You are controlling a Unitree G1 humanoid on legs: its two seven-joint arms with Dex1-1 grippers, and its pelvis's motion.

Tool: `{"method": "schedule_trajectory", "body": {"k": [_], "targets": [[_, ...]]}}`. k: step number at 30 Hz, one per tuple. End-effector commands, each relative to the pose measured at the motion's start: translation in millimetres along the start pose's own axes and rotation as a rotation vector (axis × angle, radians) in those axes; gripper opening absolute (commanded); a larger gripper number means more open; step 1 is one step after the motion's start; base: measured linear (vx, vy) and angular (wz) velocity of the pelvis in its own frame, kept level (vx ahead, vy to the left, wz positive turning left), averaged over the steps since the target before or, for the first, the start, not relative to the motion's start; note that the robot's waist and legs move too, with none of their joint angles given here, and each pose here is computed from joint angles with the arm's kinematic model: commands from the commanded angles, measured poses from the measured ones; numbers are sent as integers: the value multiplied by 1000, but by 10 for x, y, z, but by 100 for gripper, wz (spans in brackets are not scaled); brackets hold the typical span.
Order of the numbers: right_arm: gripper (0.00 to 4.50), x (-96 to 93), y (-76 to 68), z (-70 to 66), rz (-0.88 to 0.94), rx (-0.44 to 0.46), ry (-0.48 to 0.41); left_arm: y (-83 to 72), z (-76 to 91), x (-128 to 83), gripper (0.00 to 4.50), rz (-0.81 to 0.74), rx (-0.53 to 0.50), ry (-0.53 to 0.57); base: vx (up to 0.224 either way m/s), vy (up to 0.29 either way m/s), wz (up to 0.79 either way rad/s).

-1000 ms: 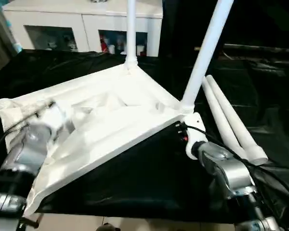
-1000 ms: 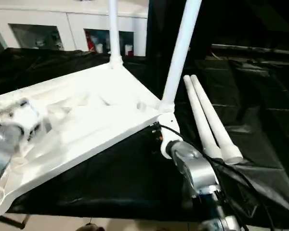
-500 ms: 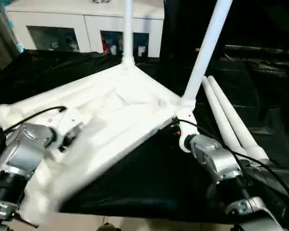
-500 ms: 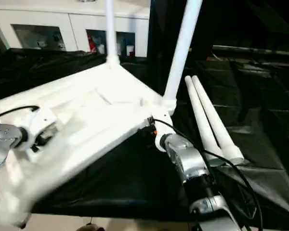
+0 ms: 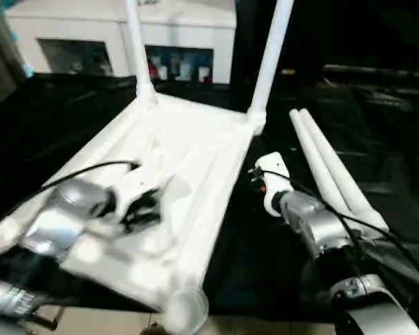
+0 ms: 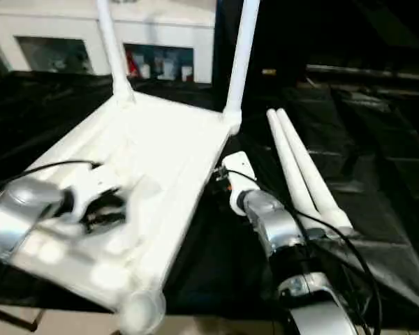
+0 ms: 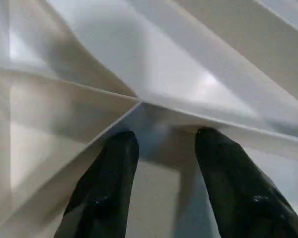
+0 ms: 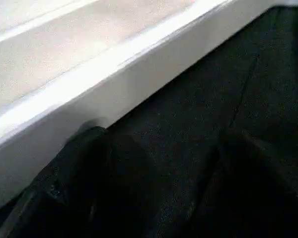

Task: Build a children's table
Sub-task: Rotate table base

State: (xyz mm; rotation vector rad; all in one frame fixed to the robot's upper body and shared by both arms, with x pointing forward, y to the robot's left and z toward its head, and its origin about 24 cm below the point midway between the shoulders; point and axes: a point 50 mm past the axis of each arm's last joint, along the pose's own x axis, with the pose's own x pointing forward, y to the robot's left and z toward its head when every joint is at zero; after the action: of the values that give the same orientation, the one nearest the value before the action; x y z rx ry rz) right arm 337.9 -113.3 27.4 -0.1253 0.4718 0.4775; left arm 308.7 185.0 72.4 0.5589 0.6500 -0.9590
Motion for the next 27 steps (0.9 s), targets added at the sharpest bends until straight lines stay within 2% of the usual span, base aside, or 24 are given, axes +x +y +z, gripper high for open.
{"method": "schedule_trajectory", "body": {"k": [1, 10, 14, 16, 17, 21, 24, 27], "targets": [[386, 41, 123, 160, 79, -26, -57, 12, 257, 79, 227, 2, 93, -83, 0, 0, 0], [386, -72, -86, 232, 44, -55, -88, -21, 473, 445, 227, -68, 115, -133, 0, 0, 0], [386, -156, -162, 266, 35, -83, -103, 44, 533, 580, 227, 4, 141, -123, 0, 0, 0], [386, -256, -234, 303, 16, -107, -122, 124, 588, 656, 227, 110, 118, -115, 0, 0, 0], [386, -259, -236, 304, 15, -108, -122, 128, 589, 658, 227, 114, 117, -114, 0, 0, 0], [386, -437, -364, 382, -63, -131, -155, 287, 581, 707, 227, 314, 97, -63, 0, 0, 0], [386, -534, -443, 461, -136, -96, -158, 331, 578, 686, 227, 351, 115, -64, 0, 0, 0], [386, -643, -547, 557, -229, -25, -133, 306, 650, 660, 227, 286, 106, -144, 0, 0, 0]]}}
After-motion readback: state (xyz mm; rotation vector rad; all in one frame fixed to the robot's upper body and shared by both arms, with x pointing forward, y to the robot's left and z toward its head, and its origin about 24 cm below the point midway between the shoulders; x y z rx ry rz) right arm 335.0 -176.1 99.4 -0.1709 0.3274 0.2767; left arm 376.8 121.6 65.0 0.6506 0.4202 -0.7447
